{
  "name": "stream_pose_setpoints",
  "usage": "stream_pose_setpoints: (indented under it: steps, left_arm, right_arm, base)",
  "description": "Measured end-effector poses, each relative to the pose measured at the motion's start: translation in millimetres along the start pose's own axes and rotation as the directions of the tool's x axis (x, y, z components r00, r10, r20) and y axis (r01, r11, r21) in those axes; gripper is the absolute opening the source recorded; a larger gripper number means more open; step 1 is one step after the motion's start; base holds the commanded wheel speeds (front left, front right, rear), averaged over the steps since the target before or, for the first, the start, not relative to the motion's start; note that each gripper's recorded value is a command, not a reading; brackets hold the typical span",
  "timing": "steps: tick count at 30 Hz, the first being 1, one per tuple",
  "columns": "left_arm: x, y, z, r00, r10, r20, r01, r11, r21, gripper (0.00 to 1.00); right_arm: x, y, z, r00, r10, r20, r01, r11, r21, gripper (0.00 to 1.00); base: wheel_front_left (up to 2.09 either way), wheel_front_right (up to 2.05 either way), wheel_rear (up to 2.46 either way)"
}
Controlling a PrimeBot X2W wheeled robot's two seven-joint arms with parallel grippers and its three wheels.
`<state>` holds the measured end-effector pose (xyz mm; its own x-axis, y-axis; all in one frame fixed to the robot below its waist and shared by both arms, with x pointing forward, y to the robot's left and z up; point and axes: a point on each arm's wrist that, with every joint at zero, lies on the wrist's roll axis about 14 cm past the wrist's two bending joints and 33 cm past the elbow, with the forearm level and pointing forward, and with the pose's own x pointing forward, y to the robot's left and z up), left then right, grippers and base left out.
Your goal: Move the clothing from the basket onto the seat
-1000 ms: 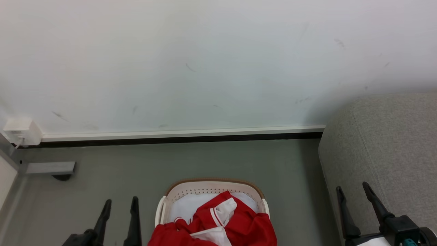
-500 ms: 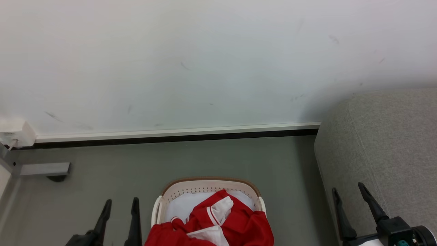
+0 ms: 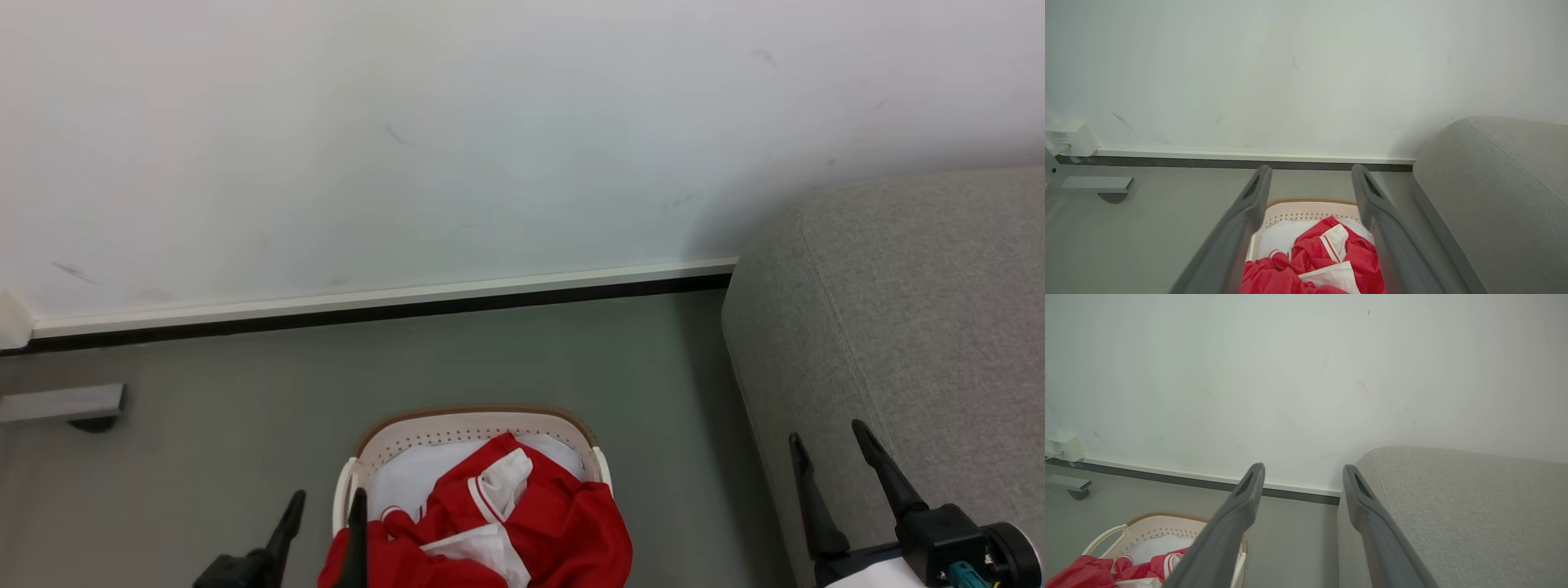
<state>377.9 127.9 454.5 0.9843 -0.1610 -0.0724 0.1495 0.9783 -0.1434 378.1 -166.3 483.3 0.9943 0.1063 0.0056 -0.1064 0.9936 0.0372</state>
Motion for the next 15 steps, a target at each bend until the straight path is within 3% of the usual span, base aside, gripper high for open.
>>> stream_pose_setpoints:
  steps: [8,15]
  left_arm:
    - [15,-20,-56,0.981,-0.072,-0.178,0.073,0.997,-0.004,1.0]
    - [16,-33,-124,0.891,-0.12,-0.437,0.144,0.989,0.022,1.0]
  right_arm:
    - [5,-16,-6,0.999,-0.046,-0.016,0.046,0.999,0.012,1.0]
    - [7,-30,-8,0.996,-0.087,-0.023,0.087,0.996,0.026,1.0]
  base:
    - [0.0,0.0,0.0]
    - [0.0,0.0,0.0]
